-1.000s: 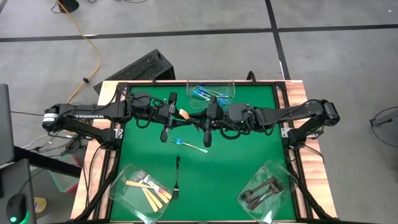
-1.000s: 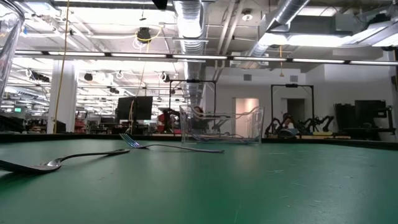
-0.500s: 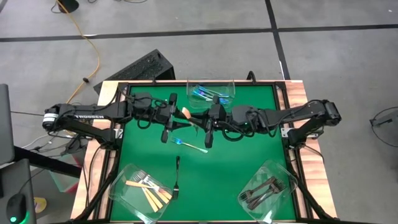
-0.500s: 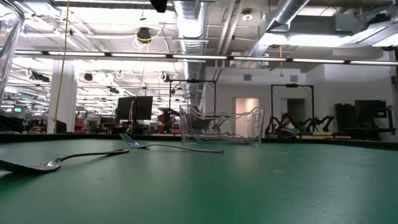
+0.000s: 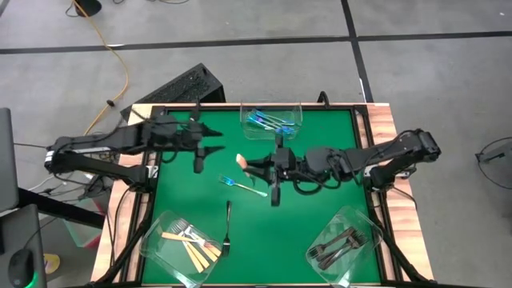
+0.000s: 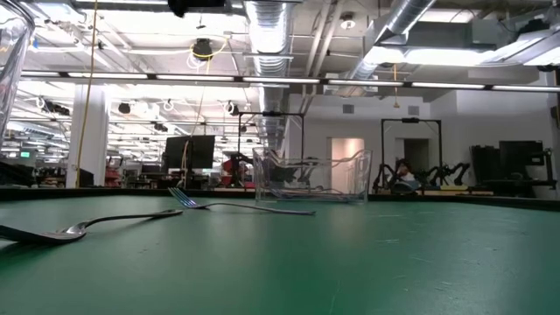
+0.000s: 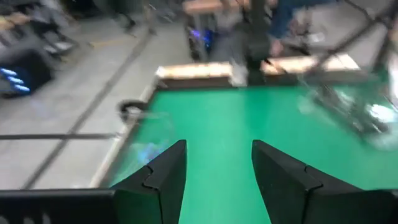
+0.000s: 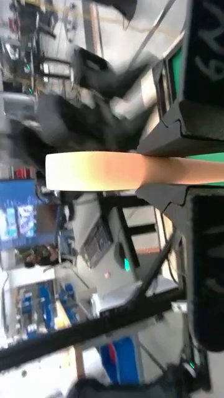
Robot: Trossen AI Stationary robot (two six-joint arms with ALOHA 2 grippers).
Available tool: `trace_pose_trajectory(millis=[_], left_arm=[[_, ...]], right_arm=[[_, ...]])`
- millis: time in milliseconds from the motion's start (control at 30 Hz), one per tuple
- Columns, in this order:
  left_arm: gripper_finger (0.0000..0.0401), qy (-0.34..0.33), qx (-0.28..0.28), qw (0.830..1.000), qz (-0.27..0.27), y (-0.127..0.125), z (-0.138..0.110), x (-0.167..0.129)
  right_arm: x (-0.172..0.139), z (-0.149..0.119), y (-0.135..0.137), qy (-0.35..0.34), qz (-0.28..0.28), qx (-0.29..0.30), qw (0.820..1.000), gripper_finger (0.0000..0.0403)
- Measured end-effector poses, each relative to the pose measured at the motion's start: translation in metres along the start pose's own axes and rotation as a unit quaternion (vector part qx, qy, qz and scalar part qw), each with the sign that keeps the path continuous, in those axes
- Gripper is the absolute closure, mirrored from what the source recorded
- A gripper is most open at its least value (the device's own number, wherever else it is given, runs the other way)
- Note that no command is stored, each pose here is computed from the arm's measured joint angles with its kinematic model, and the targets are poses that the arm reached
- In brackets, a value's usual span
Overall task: Sort silverware by color (type)
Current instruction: Put the orange fork into the bottom left transparent bin
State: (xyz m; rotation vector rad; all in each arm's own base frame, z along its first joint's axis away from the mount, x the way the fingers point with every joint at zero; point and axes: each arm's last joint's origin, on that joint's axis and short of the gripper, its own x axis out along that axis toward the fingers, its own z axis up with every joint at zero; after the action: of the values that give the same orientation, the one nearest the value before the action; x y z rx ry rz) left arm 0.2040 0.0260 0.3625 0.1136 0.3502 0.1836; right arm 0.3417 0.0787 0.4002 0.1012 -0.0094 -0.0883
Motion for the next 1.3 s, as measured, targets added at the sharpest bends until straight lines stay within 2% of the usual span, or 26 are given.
trace_pose_trajectory(millis=[167,333,500,667,800,1000,1200,1300], left_arm=[[0.0235,-0.071,-0.038,0.996,0.031,0.007,0.014,-0.041],[0.0235,-0.132,-0.113,0.984,0.040,0.012,0.018,-0.080],[0.0234,-0.190,-0.198,0.959,0.068,0.017,0.017,-0.114],[0.0234,-0.239,-0.257,0.931,0.101,0.022,0.013,-0.143],[0.0234,-0.266,-0.268,0.921,0.098,0.023,0.009,-0.162],[0.0234,-0.300,-0.273,0.909,0.093,0.025,0.002,-0.185],[0.0234,-0.321,-0.277,0.902,0.087,0.025,-0.004,-0.201],[0.0234,-0.316,-0.286,0.902,0.076,0.025,-0.008,-0.204]], right_arm=[[0.003,-0.012,0.016,0.014,0.010,0.002,1.000,0.0357],[0.025,-0.041,0.030,0.032,0.017,0.013,0.999,0.0357],[0.053,-0.075,0.040,0.023,0.051,0.039,0.998,0.0357],[0.077,-0.102,0.042,0.001,0.092,0.106,0.990,0.0357],[0.095,-0.104,0.051,-0.010,0.097,0.131,0.986,0.0357],[0.132,-0.085,0.082,-0.026,0.110,0.141,0.984,0.0357],[0.169,-0.078,0.103,0.012,0.078,0.187,0.979,0.0357],[0.181,-0.090,0.109,0.016,0.067,0.218,0.973,0.0357]])
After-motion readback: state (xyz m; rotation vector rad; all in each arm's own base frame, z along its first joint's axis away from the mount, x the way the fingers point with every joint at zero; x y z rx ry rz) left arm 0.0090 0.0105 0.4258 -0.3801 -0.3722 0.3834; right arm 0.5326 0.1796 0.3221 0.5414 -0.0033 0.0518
